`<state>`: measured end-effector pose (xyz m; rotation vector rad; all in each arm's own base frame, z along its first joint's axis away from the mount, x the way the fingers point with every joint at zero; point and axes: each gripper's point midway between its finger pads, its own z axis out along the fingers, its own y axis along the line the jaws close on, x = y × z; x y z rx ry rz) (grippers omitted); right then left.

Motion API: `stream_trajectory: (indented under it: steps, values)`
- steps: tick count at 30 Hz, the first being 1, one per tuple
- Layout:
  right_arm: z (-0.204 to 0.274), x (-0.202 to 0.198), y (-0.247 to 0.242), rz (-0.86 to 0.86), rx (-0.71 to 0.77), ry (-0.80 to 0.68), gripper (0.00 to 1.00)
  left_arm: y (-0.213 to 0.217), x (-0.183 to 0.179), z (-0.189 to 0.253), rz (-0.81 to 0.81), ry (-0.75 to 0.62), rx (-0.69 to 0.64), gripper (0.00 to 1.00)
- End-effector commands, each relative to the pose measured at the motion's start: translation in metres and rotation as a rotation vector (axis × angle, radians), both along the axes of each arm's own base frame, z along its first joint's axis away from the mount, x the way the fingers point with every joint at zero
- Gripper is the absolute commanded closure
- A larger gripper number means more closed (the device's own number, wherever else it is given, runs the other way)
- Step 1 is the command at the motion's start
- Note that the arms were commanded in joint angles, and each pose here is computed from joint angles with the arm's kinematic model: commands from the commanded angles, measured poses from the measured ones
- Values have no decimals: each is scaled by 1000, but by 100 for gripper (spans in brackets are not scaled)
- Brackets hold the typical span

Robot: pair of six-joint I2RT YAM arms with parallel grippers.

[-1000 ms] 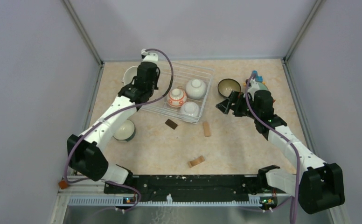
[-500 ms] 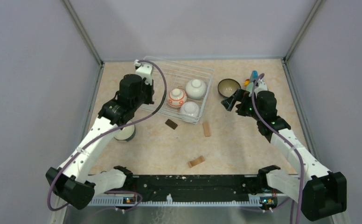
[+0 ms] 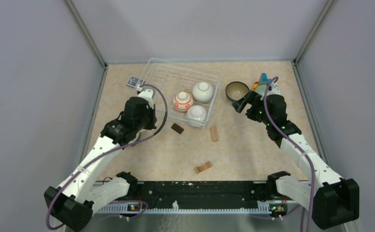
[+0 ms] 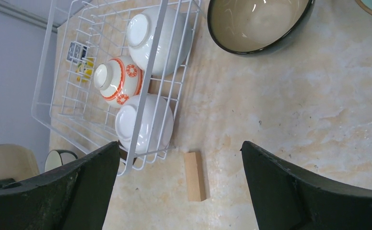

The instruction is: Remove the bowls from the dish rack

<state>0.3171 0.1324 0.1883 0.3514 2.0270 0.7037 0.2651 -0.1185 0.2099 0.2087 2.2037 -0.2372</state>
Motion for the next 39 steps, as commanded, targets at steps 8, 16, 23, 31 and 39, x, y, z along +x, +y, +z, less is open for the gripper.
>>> stream_trajectory:
  steps: [8,16,23,31,39]
  values:
    - [12,0,-6,-51,6,-30,4,-37,13,-49,-14,110,-151,100]
    - [13,1,-12,-78,-10,-37,4,-28,23,-91,125,185,-121,100]
    - [10,2,-14,-87,-24,-38,4,0,33,-110,346,155,-98,100]
    - [10,4,-18,-104,-37,-44,4,39,48,-114,556,123,-119,100]
    - [14,5,-16,-97,-34,-50,4,56,59,-118,676,159,-151,100]
